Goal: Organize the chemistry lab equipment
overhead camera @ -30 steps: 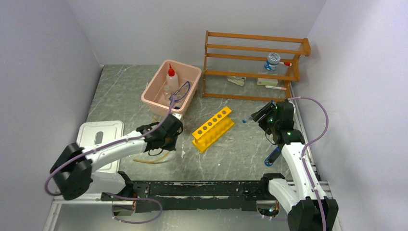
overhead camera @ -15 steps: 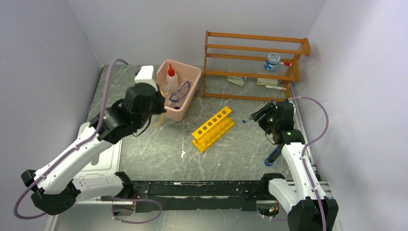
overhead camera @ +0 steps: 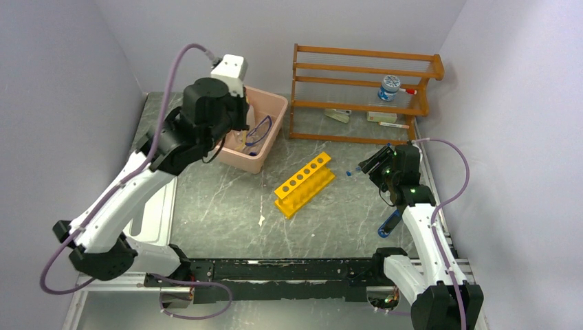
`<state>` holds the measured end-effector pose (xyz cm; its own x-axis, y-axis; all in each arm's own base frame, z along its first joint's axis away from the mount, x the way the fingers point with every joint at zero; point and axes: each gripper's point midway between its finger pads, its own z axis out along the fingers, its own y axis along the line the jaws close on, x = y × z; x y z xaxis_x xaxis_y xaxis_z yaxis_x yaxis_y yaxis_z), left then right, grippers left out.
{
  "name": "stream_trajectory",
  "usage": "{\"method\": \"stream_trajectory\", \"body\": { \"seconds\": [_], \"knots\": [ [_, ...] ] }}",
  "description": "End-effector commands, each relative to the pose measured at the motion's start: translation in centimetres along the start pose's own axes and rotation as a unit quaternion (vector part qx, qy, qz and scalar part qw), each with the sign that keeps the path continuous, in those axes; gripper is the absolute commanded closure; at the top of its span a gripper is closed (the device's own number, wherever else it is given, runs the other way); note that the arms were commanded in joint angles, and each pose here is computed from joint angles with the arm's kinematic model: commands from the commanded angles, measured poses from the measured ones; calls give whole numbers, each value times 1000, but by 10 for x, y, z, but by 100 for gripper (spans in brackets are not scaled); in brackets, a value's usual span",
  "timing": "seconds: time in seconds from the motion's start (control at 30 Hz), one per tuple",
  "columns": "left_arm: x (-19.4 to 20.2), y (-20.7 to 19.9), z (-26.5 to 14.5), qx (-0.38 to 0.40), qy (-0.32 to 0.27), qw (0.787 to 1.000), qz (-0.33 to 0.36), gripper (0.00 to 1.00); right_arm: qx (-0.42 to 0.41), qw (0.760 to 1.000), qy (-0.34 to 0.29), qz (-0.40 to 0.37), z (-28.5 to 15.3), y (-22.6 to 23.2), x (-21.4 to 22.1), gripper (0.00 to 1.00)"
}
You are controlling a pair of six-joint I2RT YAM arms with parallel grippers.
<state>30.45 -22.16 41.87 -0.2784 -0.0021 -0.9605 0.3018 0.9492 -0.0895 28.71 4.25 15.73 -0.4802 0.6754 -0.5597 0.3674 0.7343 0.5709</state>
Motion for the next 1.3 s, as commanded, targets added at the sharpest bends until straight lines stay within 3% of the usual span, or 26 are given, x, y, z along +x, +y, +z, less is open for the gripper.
{"method": "stream_trajectory", "body": {
  "seconds": [0.0,0.37,1.1,1.27],
  "knots": [
    [-1,-11,29,53,14,998,44,95,-17,1000,-17,0,-4,11,-13,39],
    [27,-9,96,78,64,993,66,95,-16,1000,-24,-2,-6,15,-20,39],
    [94,6,172,125,116,983,66,95,-13,999,-31,4,-3,17,-26,39],
    [131,17,187,117,157,979,58,95,-12,999,-32,5,-4,17,-26,39]
  ]
}}
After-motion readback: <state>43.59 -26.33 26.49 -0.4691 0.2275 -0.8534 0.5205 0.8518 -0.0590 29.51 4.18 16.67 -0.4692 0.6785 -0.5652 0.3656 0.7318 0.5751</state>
